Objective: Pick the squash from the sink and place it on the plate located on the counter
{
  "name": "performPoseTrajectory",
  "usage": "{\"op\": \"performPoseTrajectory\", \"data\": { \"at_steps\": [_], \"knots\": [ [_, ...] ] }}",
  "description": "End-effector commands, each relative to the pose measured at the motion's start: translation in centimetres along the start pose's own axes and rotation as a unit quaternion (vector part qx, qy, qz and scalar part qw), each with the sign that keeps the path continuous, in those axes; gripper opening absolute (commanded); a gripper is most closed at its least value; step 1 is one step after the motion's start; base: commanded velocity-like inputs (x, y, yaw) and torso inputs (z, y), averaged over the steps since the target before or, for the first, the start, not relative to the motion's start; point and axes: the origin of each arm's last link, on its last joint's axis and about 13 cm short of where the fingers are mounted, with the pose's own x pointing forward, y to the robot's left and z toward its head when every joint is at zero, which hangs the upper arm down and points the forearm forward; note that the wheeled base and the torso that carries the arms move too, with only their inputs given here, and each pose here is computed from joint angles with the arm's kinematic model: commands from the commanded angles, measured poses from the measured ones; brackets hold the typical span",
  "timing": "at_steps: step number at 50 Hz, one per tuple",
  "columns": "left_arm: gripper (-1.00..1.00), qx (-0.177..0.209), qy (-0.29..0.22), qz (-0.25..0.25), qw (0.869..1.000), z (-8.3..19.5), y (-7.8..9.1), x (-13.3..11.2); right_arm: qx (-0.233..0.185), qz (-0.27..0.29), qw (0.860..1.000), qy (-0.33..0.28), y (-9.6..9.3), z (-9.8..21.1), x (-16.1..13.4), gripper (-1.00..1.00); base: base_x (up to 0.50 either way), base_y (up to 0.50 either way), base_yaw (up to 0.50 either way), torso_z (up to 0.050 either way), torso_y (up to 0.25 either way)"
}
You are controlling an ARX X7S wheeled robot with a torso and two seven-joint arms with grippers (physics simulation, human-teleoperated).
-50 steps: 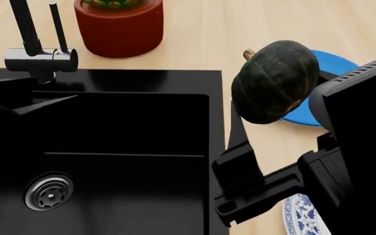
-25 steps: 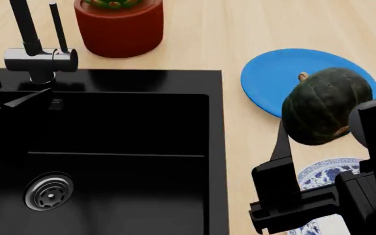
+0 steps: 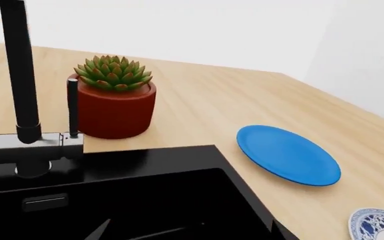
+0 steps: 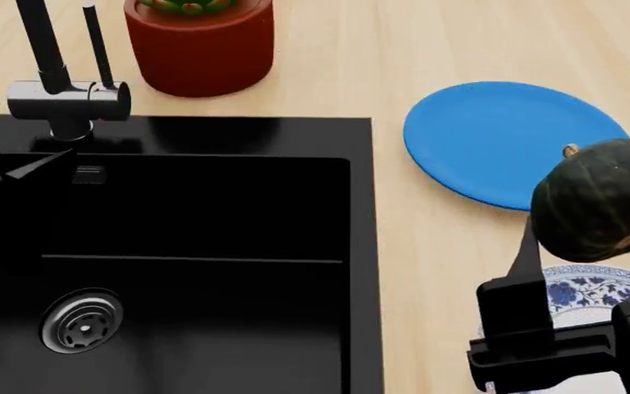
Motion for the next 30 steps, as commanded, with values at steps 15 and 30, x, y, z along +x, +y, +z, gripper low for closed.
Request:
{"op": "performPoseTrajectory", "data": {
  "at_steps": [15,30],
  "knots": [
    [1.00,-0.001,0.016,0.044,0.999,-0.6,1.8,2.0,-0.024,-0.049,0.998,0.019,-1.3,-1.6,0.4,-1.00,0.00,0.00,0.00,0.000,0.001],
    [1.00,-0.006,0.018,0.046,0.999,-0.8,2.0,2.1,-0.018,-0.047,0.998,0.042,-1.5,-2.5,0.9,-1.00,0.00,0.00,0.00,0.000,0.001]
  ]
}}
